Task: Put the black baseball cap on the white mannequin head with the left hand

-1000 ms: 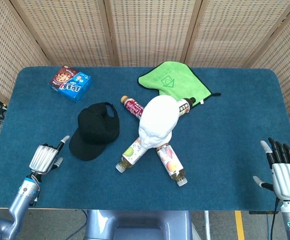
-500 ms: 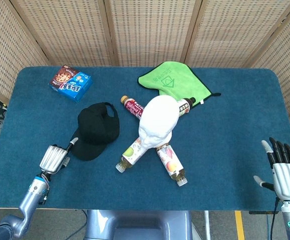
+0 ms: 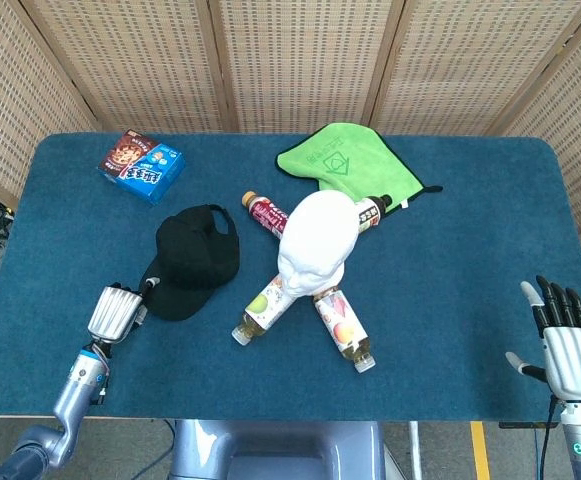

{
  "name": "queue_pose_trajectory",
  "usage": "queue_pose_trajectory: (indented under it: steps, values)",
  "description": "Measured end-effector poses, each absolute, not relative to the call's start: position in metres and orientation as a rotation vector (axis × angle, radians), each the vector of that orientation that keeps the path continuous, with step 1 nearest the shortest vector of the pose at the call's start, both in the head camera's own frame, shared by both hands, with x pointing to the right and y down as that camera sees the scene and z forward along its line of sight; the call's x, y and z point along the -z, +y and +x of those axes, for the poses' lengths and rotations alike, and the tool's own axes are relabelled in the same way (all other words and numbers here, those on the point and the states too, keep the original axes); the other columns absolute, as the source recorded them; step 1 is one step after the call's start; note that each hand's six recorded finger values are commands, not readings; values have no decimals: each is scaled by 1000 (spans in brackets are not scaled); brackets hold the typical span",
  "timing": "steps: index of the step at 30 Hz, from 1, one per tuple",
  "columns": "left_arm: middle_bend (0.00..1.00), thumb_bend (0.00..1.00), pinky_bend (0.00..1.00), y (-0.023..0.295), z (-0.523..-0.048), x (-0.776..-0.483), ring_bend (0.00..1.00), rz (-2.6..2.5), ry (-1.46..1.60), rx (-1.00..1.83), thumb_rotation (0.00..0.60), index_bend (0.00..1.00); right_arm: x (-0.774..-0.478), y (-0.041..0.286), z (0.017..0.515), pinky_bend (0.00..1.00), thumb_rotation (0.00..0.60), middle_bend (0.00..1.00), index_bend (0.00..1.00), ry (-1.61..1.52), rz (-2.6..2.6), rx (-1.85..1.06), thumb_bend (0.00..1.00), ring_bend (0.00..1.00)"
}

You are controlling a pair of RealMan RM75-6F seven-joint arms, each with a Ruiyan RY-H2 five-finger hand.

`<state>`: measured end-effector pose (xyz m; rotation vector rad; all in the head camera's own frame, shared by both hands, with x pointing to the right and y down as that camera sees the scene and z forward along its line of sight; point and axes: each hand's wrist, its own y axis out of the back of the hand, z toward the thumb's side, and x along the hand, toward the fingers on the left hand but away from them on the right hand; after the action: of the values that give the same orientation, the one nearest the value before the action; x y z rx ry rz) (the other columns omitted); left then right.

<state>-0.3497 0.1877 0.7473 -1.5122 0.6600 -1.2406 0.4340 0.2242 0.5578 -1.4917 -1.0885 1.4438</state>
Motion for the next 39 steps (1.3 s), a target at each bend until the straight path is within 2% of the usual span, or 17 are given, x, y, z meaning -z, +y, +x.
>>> queue_pose_trajectory:
  steps: [10, 19, 23, 34, 39]
  values:
    - [840, 397, 686, 183, -342, -753, 794, -1486, 645, 1225, 600, 281, -559, 224, 433, 0, 600, 0, 67, -1086, -1494, -1439, 33, 0]
    - [863, 395, 699, 181, -326, -740, 817, -1398, 618, 1109, 600, 280, -559, 224, 431, 0, 600, 0, 67, -1086, -1494, -1425, 33, 0]
    - [867, 395, 699, 183, -320, -743, 822, -1397, 602, 1104, 600, 290, -559, 224, 430, 0, 600, 0, 67, -1083, -1496, -1417, 33, 0]
    - [931, 396, 734, 180, -317, -749, 884, -1386, 575, 1127, 600, 317, -559, 225, 429, 0, 600, 0, 70, -1083, -1496, -1413, 33, 0]
    - [948, 397, 745, 176, -314, -745, 901, -1354, 557, 1103, 600, 295, -559, 225, 429, 0, 600, 0, 73, -1084, -1496, -1409, 33, 0]
